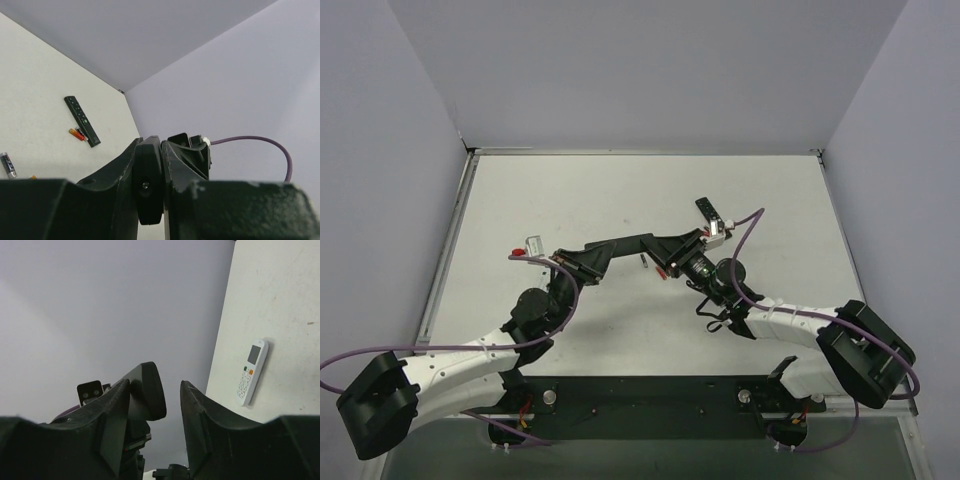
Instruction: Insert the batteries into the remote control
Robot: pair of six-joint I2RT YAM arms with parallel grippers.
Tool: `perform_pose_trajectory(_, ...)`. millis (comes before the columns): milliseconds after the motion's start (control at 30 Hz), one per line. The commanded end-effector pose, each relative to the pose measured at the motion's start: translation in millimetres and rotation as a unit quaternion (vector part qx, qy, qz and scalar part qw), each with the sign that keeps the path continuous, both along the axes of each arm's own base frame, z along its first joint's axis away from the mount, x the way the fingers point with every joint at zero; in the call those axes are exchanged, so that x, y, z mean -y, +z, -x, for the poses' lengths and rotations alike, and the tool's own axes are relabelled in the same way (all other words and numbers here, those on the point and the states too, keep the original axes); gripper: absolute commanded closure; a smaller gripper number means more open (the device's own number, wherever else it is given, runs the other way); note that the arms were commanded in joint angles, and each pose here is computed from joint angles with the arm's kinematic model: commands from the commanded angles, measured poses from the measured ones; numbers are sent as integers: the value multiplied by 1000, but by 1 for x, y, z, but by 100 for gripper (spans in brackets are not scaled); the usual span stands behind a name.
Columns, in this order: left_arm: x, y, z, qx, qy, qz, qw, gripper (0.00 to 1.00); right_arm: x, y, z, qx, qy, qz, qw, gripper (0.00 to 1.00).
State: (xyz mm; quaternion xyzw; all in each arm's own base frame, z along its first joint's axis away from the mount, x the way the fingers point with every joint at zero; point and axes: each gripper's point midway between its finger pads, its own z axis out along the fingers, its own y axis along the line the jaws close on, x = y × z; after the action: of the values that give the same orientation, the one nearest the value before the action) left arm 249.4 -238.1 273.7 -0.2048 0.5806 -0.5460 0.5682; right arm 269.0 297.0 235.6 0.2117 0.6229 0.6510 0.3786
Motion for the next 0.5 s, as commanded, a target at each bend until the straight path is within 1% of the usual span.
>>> perform_pose_trajectory(0, -27, 38, 0, 40, 44, 58, 997, 100, 3, 35, 16, 67, 17, -49, 996, 55)
perform_pose_trajectory(33, -28, 36, 0, 37, 46, 55, 997, 100, 2, 31, 18, 72, 21, -38, 996, 47)
perform_pose_trajectory(67, -33, 41, 1, 35, 48, 64, 996, 100, 2, 28, 19, 71, 24, -25, 997, 43)
perform_pose_trajectory(100, -32, 29, -2, 14, 49, 48, 998, 100, 2, 25, 18, 72, 28, -12, 997, 39)
perform_pose_trajectory(133, -35, 33, -1, 10, 50, 52, 997, 100, -1, 13, 20, 78, 45, 29, 996, 32)
perform_pose_trajectory(167, -35, 20, -4, -15, 53, 33, 998, 100, -1, 14, 23, 91, 55, 47, 993, 30)
perform_pose_trajectory(200, -37, 15, -6, -26, 53, 23, 998, 100, 1, 10, 21, 100, 60, 71, 991, 27)
perform_pose_trajectory(233, -37, 24, -3, -26, 43, 24, 998, 100, -4, -1, 27, 133, 93, 133, 978, 27)
perform_pose_trajectory(267, -41, 6, -8, -59, 48, -4, 997, 100, -1, 4, 31, 162, 99, 157, 969, 26)
perform_pose_trajectory(300, -42, 5, -8, -68, 44, -11, 997, 100, 0, 1, 33, 193, 105, 193, 956, 26)
perform_pose_trajectory(333, -39, 4, -5, -73, 25, -21, 997, 100, -2, -17, 44, 195, 141, 243, 940, 25)
perform_pose_trajectory(367, -39, -2, -5, -91, 19, -41, 995, 100, 1, -1, 44, 284, 133, 299, 901, 25)
perform_pose_trajectory(400, -46, -6, -11, -101, 24, -50, 993, 100, 3, -3, 47, 310, 139, 338, 878, 25)
perform_pose_trajectory(433, -39, -10, -7, -110, -6, -62, 992, 100, 4, -25, 59, 305, 170, 391, 851, 25)
perform_pose_trajectory(467, -38, -12, -6, -122, -17, -74, 990, 100, 9, -12, 57, 382, 156, 439, 798, 24)
